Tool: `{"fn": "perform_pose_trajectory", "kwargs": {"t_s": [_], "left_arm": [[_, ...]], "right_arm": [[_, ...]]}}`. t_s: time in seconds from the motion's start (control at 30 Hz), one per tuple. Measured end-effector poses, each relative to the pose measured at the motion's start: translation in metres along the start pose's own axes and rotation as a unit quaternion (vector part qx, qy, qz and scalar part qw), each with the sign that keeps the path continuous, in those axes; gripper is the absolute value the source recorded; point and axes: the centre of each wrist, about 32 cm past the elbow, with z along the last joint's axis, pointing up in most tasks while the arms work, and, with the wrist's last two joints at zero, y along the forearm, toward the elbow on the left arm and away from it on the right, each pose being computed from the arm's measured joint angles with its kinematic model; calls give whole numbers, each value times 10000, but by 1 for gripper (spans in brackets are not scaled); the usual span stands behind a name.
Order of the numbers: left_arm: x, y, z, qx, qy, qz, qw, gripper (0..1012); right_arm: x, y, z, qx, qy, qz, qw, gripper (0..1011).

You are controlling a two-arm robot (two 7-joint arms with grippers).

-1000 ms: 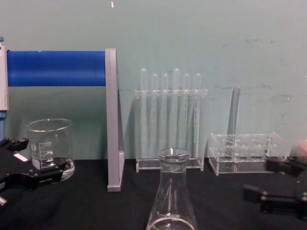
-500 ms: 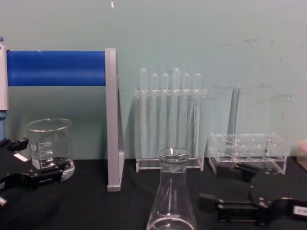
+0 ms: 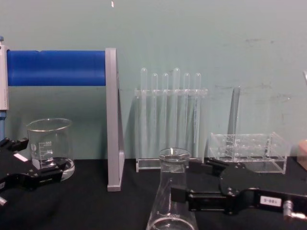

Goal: Grasp the erlenmeyer flask with one hand, shake it three times, then place it back.

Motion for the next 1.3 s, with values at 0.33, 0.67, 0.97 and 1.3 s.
{"fn": "perform_pose_trajectory", "kwargs": {"t_s": [0.33,0.67,0.97,1.3], "left_arm": [[0,0,0,0,0,0,10000,1001],[0,0,0,0,0,0,10000,1001],[0,0,0,0,0,0,10000,1001],[0,0,0,0,0,0,10000,1001]], "right_arm": [[36,140,4,48,18,103,9999,1003],[60,221,2,69,12,90,9999,1002],[72,257,4,-5,-46,-8,10000,1003],[73,258,8,-21,-65,-39,10000,1003]]}}
